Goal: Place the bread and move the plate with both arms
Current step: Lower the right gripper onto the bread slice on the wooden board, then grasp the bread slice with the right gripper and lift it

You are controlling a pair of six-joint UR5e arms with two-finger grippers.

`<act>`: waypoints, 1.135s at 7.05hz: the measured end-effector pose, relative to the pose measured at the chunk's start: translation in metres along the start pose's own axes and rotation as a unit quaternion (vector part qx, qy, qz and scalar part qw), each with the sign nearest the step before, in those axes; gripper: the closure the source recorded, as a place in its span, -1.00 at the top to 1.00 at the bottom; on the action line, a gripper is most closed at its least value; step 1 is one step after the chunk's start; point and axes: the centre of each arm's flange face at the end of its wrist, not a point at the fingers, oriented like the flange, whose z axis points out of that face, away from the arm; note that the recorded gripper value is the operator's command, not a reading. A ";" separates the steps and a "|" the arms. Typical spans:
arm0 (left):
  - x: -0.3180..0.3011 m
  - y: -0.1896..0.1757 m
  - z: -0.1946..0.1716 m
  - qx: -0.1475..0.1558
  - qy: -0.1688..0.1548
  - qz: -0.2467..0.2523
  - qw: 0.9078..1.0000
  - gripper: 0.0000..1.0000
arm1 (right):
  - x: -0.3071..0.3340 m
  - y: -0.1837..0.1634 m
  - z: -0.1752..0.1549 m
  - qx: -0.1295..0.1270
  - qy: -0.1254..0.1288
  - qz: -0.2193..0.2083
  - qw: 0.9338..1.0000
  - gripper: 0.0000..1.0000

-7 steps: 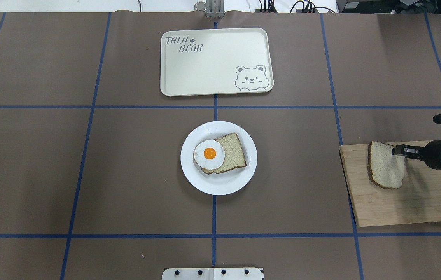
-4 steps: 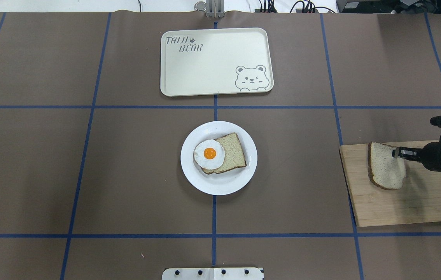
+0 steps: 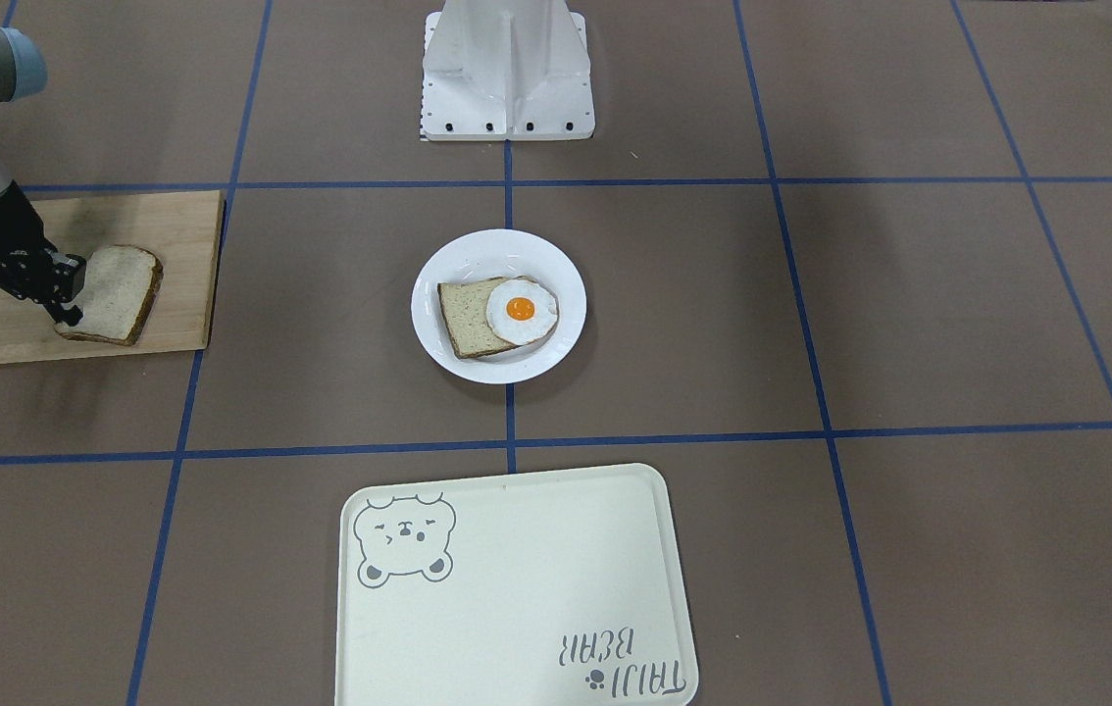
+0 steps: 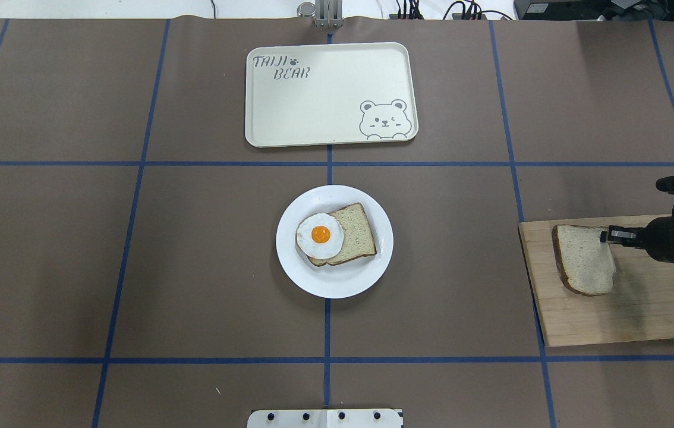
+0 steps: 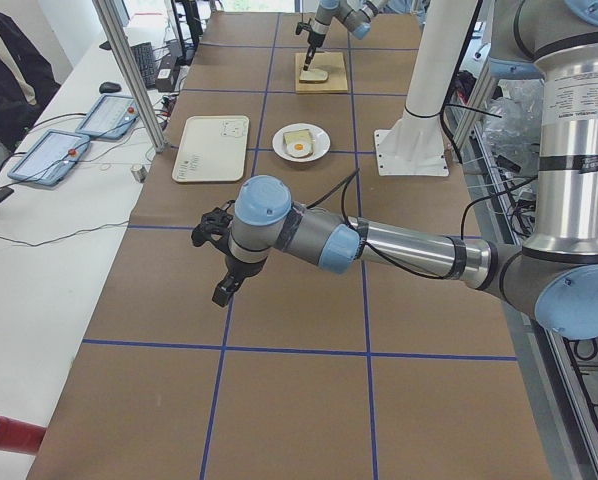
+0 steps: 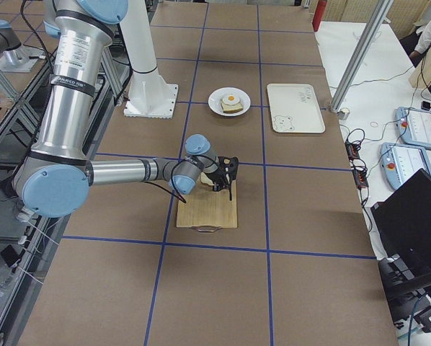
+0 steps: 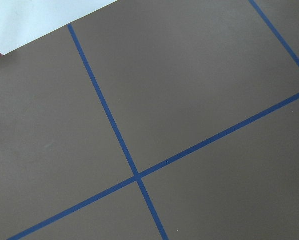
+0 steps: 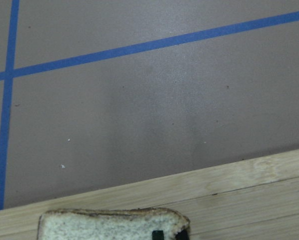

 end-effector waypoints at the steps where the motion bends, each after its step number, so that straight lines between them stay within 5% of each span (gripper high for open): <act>1: 0.000 0.000 0.000 0.000 0.000 0.000 1.000 0.96 | 0.002 -0.004 -0.007 -0.005 -0.006 0.006 1.000 -1.00; 5: 0.000 0.000 0.000 0.000 0.000 0.000 1.000 0.96 | 0.004 -0.012 -0.025 -0.007 -0.021 0.025 0.999 -1.00; 8: 0.000 0.000 0.000 0.000 0.000 0.000 1.000 0.96 | -0.027 -0.029 -0.056 -0.001 -0.064 0.144 0.988 -1.00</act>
